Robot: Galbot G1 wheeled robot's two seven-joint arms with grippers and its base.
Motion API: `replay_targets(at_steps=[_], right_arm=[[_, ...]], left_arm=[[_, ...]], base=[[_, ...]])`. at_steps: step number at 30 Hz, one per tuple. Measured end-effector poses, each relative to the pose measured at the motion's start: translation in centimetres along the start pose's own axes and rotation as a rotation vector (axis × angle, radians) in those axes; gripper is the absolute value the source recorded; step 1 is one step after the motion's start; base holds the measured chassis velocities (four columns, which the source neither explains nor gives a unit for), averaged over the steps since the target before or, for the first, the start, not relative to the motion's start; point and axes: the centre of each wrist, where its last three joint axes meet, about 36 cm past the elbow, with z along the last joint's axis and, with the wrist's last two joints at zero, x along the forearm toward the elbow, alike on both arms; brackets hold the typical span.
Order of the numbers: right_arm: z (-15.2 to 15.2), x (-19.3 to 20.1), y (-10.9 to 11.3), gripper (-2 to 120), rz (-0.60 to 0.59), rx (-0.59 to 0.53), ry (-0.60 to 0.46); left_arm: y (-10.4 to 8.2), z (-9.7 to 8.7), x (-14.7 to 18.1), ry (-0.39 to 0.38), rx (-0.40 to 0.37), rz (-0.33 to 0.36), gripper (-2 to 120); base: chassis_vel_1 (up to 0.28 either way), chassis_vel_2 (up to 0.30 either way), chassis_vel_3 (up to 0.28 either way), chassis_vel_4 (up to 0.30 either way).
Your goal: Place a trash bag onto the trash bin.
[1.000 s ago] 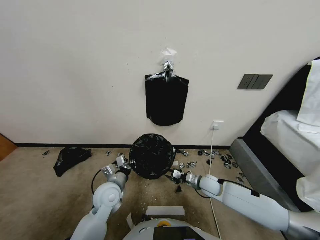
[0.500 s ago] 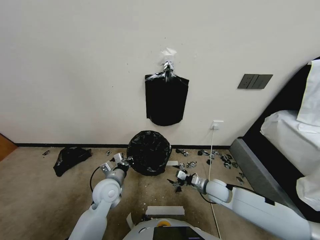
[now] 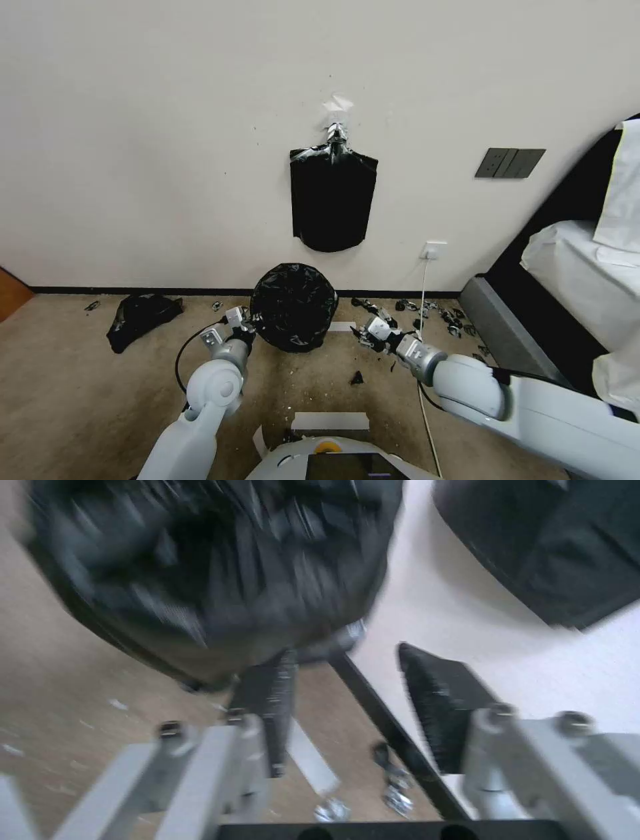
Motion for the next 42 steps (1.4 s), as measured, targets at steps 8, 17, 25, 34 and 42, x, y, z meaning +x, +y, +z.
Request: replay_targets(at_steps=[8,17,25,34,42], right_arm=[[-5.5,-1.1,-0.1,8,-0.15,-0.224,0.029],[-6.6,-4.8,0.2,7,-0.126,-0.288,0.061],[-6.5,-8.1,0.8,7,-0.096,-0.319,0.101],[-7.0,-11.0,1.5,7,-0.071,-0.342,0.139],[-7.9,-14.0,2.5,8,-0.04,-0.347,0.186]], left_arm=[[-0.6,0.9,1.0,-0.087,-0.128,0.025,1],[-1.3,1.8,1.8,-0.149,-0.23,0.056,1],[-1.6,2.3,1.8,-0.188,-0.292,0.071,1],[-1.7,2.7,1.6,-0.212,-0.32,0.078,1],[-1.6,2.9,1.6,-0.221,-0.331,0.081,1]], base=[[0.0,0.0,0.0,0.0],[0.0,0.0,0.0,0.0],[0.0,0.0,0.0,0.0],[0.0,0.0,0.0,0.0],[0.0,0.0,0.0,0.0]])
